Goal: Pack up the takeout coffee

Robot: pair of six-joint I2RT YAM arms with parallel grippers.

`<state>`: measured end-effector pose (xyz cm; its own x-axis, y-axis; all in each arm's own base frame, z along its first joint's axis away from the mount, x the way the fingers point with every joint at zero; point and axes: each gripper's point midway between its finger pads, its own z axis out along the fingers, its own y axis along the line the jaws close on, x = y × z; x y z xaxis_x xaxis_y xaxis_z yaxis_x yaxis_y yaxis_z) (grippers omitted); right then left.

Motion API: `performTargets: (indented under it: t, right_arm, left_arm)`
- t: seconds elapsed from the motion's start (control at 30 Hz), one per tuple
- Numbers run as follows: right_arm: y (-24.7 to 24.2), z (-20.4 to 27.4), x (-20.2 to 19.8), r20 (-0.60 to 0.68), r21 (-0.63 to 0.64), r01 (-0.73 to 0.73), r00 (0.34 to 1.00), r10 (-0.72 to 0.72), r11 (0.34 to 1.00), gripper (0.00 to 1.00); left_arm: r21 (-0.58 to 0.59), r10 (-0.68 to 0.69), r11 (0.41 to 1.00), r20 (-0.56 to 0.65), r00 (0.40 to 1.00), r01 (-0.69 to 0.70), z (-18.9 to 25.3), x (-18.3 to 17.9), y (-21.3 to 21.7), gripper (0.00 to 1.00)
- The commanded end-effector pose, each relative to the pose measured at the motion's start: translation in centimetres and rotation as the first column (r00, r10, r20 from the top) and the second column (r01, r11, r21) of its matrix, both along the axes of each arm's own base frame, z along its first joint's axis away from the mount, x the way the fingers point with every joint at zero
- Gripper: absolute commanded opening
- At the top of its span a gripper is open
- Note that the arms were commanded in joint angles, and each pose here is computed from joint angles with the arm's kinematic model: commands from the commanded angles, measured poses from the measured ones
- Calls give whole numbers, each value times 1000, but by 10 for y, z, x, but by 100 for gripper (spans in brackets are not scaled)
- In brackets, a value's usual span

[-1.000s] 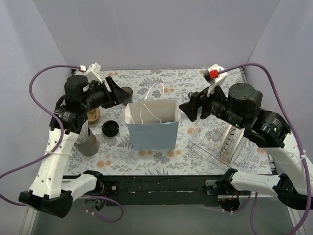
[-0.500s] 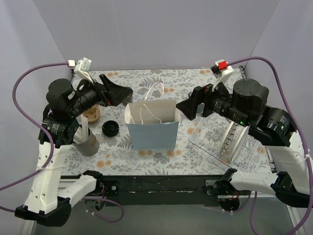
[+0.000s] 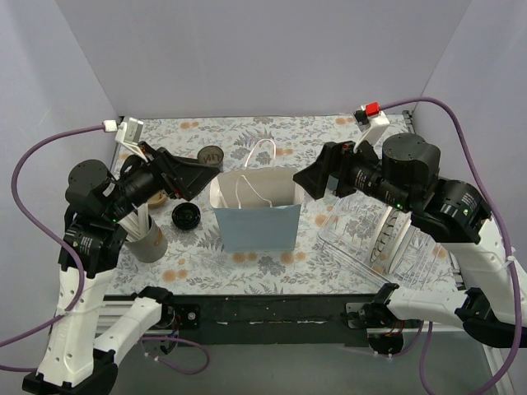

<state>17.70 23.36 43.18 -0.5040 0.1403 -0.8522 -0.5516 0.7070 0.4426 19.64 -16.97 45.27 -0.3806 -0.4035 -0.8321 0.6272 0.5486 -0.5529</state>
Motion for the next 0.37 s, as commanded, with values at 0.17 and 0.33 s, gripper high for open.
performTargets:
  t: [0.17, 0.33]
  right_arm:
    - [-6, 15, -3, 22, 81, 18, 1000, -20, 997, 99]
    - [-5, 10, -6, 15, 76, 2, 1000, -3, 997, 99]
  left_arm:
    - [-1, 1, 1000, -7, 1000, -1, -1, -4, 2, 98]
    - [4, 14, 1000, -16, 1000, -14, -4, -4, 3, 98]
